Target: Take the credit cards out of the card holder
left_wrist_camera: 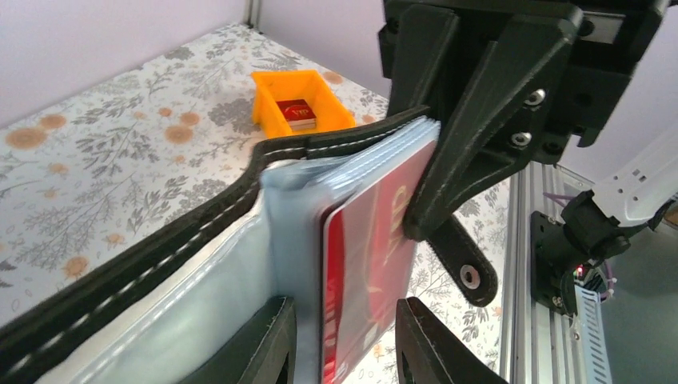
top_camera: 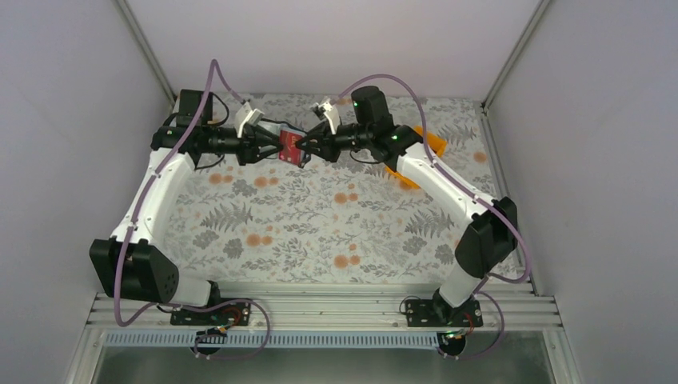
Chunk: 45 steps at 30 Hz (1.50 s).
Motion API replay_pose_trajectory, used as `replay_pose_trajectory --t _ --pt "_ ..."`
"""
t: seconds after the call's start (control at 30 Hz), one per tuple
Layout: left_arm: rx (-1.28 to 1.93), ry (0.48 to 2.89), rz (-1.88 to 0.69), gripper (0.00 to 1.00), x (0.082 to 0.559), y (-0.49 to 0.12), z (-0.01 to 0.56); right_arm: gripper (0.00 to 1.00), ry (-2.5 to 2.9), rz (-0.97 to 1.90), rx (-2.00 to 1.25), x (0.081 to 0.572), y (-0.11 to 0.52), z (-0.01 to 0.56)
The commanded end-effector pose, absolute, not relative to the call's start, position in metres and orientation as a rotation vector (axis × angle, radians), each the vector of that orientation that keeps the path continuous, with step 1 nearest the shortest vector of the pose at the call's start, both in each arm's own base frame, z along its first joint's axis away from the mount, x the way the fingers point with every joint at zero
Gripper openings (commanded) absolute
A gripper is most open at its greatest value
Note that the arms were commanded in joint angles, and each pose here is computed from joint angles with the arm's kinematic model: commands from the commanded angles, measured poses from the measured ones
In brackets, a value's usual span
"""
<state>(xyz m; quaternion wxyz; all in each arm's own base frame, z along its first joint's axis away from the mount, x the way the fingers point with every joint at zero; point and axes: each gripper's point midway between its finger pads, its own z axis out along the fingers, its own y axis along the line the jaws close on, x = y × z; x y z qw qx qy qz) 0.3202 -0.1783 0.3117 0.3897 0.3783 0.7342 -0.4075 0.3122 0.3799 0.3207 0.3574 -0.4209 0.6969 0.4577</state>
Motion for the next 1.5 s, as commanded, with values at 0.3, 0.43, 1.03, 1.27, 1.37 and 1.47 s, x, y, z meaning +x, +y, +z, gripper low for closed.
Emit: replay_pose_trajectory --t 0.3,0.43,1.03,1.27,1.37,1.47 --pt "1.121 1.731 -1.157 0.22 0.291 -0.209 0.328 0.04 1.467 1.341 -1.258 0.265 0.386 0.380" --pt "1.214 1.649 -1.237 0.21 0.270 -0.224 0.346 0.04 1.501 1.320 -1.216 0.278 0.391 0.377" --pt "1.026 1.775 -1.319 0.02 0.295 -0.204 0.315 0.16 1.642 1.363 -1.128 0.303 0.395 0.335" --pt "0.935 1.892 -1.375 0.02 0.296 -0.195 0.240 0.17 1.855 1.466 -1.104 0.297 0.395 0.239" --pt "0.919 1.937 -1.380 0.02 0.302 -0.194 0.217 0.17 1.911 1.489 -1.107 0.300 0.399 0.207" --pt "0.882 2.012 -1.369 0.02 0.311 -0.189 0.182 0.08 1.981 1.504 -1.086 0.311 0.400 0.175"
